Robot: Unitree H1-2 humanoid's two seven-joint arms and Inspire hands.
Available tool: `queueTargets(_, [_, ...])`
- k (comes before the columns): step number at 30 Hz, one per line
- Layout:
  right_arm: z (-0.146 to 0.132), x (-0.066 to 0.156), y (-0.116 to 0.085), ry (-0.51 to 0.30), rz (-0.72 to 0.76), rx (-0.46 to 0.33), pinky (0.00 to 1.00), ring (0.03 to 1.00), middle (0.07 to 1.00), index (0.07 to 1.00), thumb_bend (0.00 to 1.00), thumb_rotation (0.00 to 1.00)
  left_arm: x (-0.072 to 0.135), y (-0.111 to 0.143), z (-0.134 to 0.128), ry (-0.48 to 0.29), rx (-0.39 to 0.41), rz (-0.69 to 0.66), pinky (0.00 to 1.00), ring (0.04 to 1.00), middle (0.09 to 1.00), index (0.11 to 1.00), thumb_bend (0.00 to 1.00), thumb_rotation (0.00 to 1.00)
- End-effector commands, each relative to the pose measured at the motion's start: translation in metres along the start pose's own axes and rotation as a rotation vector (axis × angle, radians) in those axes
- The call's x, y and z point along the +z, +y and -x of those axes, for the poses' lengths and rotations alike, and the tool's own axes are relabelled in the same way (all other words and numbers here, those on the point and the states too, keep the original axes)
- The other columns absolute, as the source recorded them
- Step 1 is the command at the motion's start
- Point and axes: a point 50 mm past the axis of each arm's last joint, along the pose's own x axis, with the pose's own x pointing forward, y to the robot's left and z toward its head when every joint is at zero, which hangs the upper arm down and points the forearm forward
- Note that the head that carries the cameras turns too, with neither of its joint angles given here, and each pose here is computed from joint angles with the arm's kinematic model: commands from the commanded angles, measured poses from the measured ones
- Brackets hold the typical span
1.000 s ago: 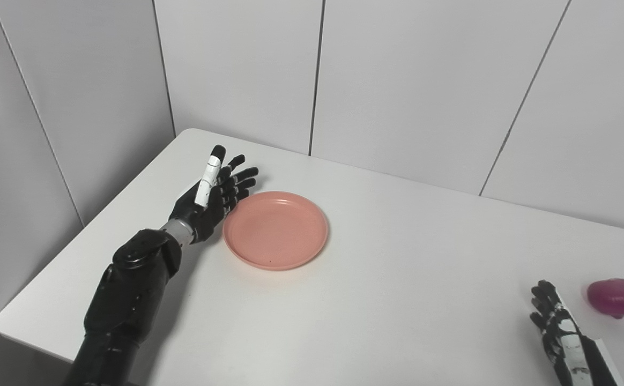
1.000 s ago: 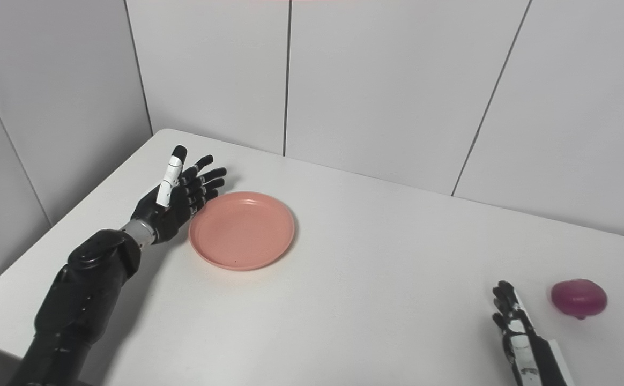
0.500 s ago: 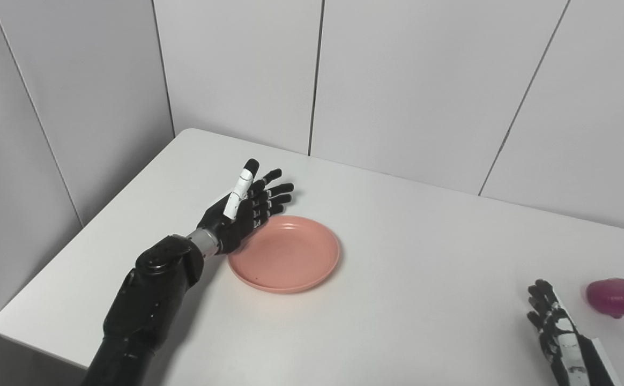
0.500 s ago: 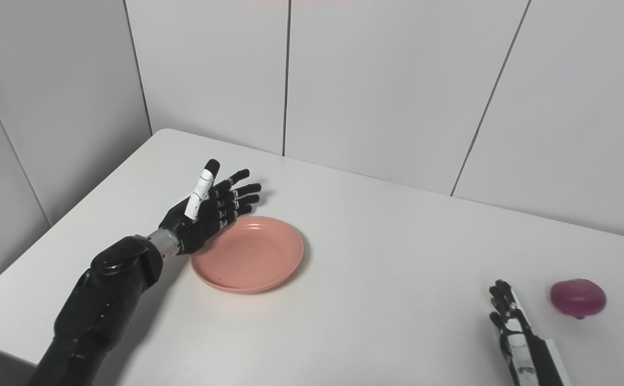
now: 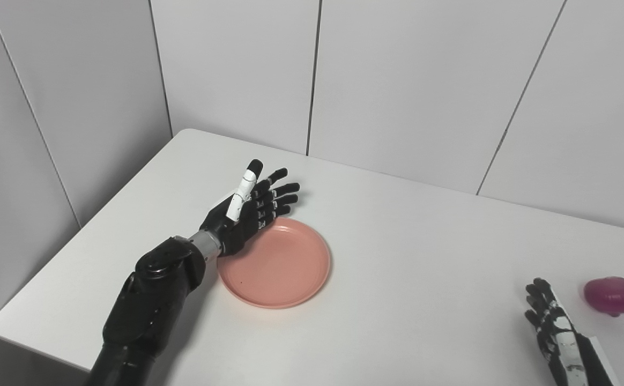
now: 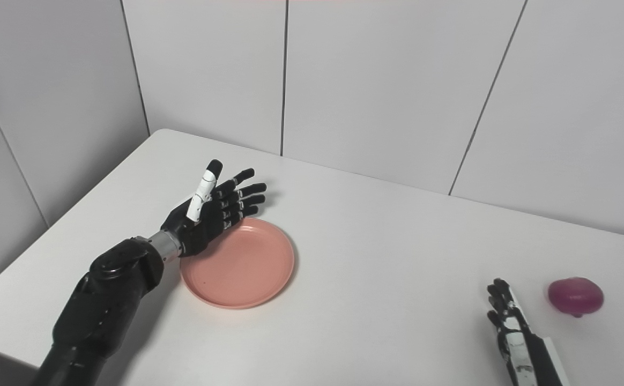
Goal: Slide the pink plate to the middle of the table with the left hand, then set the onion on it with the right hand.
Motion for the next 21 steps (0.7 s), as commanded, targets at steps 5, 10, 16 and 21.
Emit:
queueTargets(5, [-0.003, 0.003, 0.003, -0.026, -0.016, -0.001, 1.0, 1.0, 0.963, 0.97, 0.89, 1.0, 0.026, -0.005, -0.006, -0.065, -0.044, -0.016, 0.98, 0.924, 0.905, 0.974, 0.84, 1.0])
queueTargets(10, [-0.003, 0.003, 0.003, -0.022, -0.017, 0.003, 1.0, 1.0, 0.967, 0.975, 0.9, 1.0, 0.027, -0.006, -0.006, -0.067, -0.046, -0.015, 0.97, 0.923, 0.902, 0.975, 0.83, 1.0])
queueTargets(16, [-0.003, 0.003, 0.003, -0.016, -0.015, 0.001, 1.0, 1.0, 0.964, 0.973, 0.9, 1.0, 0.03, -0.005, -0.006, -0.085, -0.055, -0.008, 1.0, 0.936, 0.924, 0.989, 0.81, 1.0])
queueTargets(21, [-0.003, 0.002, 0.002, -0.021, -0.016, 0.003, 1.0, 1.0, 0.965, 0.972, 0.9, 1.0, 0.038, -0.004, -0.006, -0.106, -0.043, -0.011, 1.0, 0.93, 0.921, 0.983, 0.81, 1.0])
